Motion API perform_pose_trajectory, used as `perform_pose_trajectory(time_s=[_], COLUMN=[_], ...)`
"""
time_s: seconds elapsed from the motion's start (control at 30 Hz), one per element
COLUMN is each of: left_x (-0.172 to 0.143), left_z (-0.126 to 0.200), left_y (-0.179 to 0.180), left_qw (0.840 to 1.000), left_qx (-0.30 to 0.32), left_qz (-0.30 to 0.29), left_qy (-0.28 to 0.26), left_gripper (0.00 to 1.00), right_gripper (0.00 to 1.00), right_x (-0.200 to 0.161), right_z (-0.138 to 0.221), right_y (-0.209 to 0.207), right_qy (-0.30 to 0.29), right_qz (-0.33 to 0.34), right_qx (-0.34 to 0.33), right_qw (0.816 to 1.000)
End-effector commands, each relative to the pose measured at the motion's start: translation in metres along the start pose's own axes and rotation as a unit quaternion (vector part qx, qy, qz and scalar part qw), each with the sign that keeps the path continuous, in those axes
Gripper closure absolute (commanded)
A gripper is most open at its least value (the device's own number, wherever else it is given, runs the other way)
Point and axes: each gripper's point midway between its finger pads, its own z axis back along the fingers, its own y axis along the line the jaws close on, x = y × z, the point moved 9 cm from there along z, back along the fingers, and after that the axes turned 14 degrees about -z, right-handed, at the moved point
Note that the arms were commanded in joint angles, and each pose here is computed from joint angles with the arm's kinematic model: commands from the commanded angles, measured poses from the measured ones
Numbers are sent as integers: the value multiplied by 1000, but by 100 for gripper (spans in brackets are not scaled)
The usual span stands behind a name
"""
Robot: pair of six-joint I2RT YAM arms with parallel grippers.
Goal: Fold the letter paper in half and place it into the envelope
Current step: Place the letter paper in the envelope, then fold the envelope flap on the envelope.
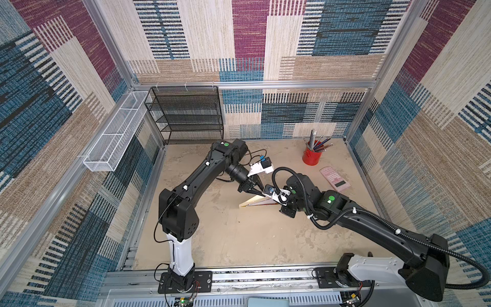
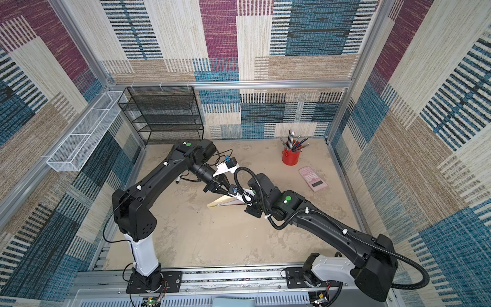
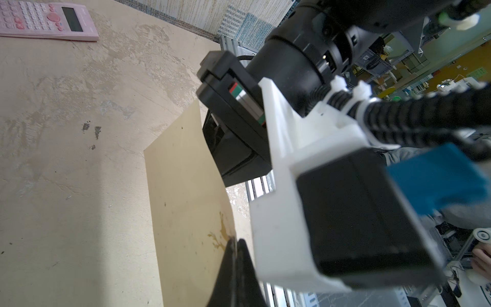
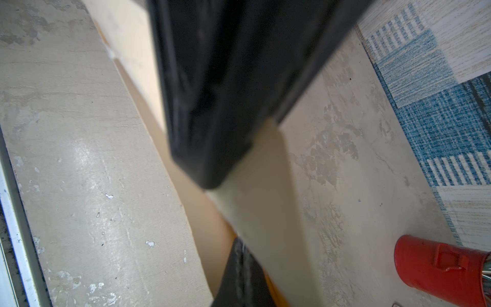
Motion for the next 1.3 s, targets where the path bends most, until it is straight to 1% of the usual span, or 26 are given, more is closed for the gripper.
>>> perform_pose_trajectory(time_s=[0.0,0.17,0.23,0.3,0.43,0.53,0.6,0.7,0.83,0.9,0.97,1.03,1.1,1.13,1.2,1.27], left_x=[1,-2,-4,-5,-8,-13,-17,-26,-37,-45,-50,-53,-54,-53,-51,-55], left_z=[0,-1,-2,-4,-6,-10,-15,-27,-45,-52,-58,-62,-63,-63,-64,-64], left_y=[-2,0,1,3,6,9,12,22,43,56,67,78,87,90,95,100], left_qw=[1000,1000,1000,1000,999,999,999,996,989,984,978,973,970,971,974,970], left_qx=[-5,-7,-9,-11,-14,-18,-23,-30,-20,-13,-3,18,52,67,93,131], left_qz=[8,15,18,23,31,38,44,63,93,110,120,118,113,102,86,72], left_qy=[-4,1,1,2,5,10,20,47,113,142,169,195,207,204,189,194], left_gripper=[100,100,100,100,100,100,100,100,100,100,100,100,100,100,100,100], right_gripper=[97,80,72,66,63,61,57,51,45,39,35,30,27,25,25,22], right_x=[0,11,13,17,29,39,40,32,14,3,-7,-17,-28,-35,-48,-62], right_z=[2,17,22,28,51,81,102,117,110,104,104,104,99,94,85,78], right_y=[-1,-2,-2,-1,0,2,2,1,-12,-26,-40,-54,-67,-74,-83,-93], right_qy=[3,-16,-20,-31,-76,-135,-177,-211,-221,-230,-245,-257,-255,-251,-243,-242], right_qz=[-13,-32,-44,-51,-70,-87,-113,-164,-244,-292,-332,-365,-390,-406,-432,-462], right_qx=[-6,1,2,9,29,52,56,61,50,37,26,10,-8,-20,-23,-21], right_qw=[1000,999,999,998,994,986,976,962,943,928,910,895,885,879,868,853])
